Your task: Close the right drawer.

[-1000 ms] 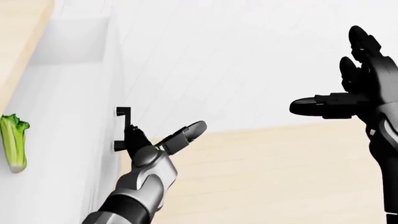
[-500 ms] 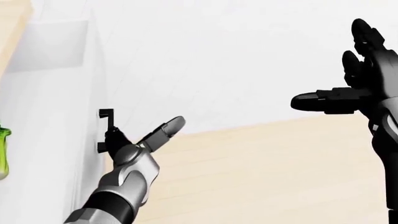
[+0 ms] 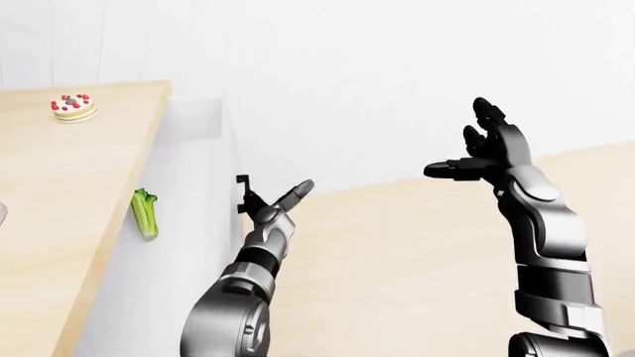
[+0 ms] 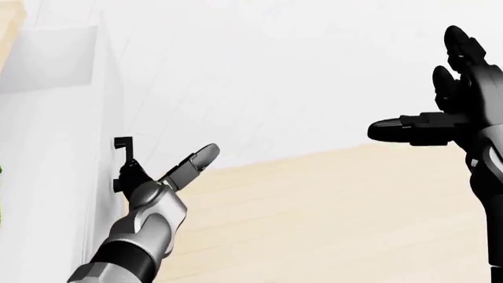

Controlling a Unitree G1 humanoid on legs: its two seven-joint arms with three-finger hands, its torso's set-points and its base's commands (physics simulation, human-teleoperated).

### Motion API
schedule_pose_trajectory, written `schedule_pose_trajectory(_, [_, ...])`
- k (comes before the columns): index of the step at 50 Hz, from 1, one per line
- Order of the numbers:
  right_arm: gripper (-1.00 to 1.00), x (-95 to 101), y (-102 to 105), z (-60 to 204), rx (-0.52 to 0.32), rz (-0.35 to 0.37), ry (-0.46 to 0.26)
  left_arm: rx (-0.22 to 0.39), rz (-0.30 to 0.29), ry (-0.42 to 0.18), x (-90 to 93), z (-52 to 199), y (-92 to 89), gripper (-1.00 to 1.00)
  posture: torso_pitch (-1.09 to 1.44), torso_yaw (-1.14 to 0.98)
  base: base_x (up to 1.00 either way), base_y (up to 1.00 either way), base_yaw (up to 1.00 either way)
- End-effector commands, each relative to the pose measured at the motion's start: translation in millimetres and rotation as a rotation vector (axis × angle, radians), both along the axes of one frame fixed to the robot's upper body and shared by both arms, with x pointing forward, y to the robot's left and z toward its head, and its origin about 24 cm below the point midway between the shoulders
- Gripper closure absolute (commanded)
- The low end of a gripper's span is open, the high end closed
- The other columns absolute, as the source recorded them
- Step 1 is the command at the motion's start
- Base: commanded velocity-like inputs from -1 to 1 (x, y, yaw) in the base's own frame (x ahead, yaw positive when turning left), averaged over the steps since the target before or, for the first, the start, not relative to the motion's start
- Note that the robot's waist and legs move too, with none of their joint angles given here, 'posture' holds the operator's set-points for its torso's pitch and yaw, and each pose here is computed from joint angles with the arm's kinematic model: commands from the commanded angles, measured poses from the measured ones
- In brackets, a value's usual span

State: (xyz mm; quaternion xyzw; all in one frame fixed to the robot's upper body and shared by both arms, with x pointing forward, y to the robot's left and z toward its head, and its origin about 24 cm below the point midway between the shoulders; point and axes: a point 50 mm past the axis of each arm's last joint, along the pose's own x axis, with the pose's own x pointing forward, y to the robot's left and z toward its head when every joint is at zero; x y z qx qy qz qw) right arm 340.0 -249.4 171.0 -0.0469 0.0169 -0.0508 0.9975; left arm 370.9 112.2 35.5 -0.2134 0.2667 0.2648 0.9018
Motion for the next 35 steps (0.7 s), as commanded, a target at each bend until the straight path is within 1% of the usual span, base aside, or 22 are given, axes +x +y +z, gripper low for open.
schedule_pose_trajectory(1, [-1.0,-0.7,0,24,-0.023,0.001,-0.102,0.029,0.103,-0.024,4.5,10,20.3,-1.0,0.0,0.0,0.0,0.0,0.0])
schedule_pose_trajectory(11, [-1.0,-1.2,-1,25,-0.024,-0.001,-0.103,0.023,0.123,-0.022,4.3,9,26.8,-1.0,0.0,0.0,0.0,0.0,0.0])
schedule_pose_trajectory(26, [-1.0,-0.4,1,27,-0.025,0.002,-0.104,0.009,0.167,-0.025,5.0,11,42.1,-1.0,0.0,0.0,0.0,0.0,0.0])
schedule_pose_trajectory(35, [-1.0,0.1,0,28,-0.027,0.002,-0.105,0.002,0.179,-0.03,5.9,13,46.2,-1.0,0.0,0.0,0.0,0.0,0.0])
